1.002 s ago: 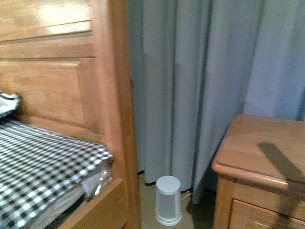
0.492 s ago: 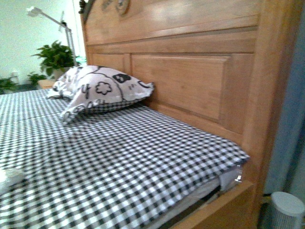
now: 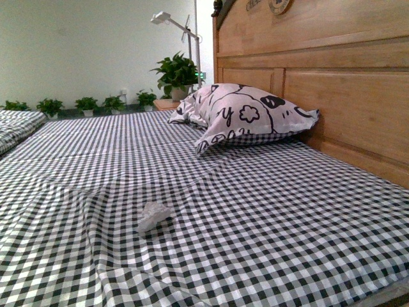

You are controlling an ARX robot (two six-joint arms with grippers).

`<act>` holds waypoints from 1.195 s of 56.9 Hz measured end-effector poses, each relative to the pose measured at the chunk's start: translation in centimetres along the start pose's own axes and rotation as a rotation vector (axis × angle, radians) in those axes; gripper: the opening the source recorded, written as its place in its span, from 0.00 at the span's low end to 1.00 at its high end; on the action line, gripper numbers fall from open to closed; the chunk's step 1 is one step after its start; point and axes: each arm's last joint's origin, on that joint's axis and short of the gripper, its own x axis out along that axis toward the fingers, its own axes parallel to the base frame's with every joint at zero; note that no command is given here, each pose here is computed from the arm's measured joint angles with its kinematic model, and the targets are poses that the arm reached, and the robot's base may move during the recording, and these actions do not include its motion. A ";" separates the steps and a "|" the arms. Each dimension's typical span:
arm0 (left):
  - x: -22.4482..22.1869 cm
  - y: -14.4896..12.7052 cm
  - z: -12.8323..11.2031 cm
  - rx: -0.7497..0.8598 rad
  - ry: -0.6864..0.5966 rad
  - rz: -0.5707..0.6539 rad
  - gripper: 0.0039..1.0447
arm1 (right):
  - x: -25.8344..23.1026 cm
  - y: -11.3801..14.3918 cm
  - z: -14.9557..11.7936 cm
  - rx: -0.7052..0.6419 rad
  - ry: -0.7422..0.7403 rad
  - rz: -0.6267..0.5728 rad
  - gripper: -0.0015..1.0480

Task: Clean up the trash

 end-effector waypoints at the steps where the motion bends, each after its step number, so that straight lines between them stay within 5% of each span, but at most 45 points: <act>1: 0.0 0.0 0.0 0.000 0.000 -0.005 0.25 | 0.0 0.0 0.0 0.000 0.000 -0.001 0.20; 20: 0.0 0.0 0.0 0.001 0.001 -0.008 0.25 | 0.0 -0.1 0.0 0.003 -0.005 -0.011 0.20; 36: 3.9 3.2 -0.6 0.096 0.223 -0.028 0.25 | 0.0 -0.1 0.0 0.003 -0.005 -0.011 0.20; 54: 10.4 5.9 -2.6 0.431 0.402 -0.358 0.25 | 0.0 -0.1 0.0 0.003 -0.005 -0.011 0.20; 68: 13.5 8.1 -2.7 0.600 0.518 -0.421 0.25 | 0.0 -0.1 0.0 0.003 -0.005 -0.011 0.20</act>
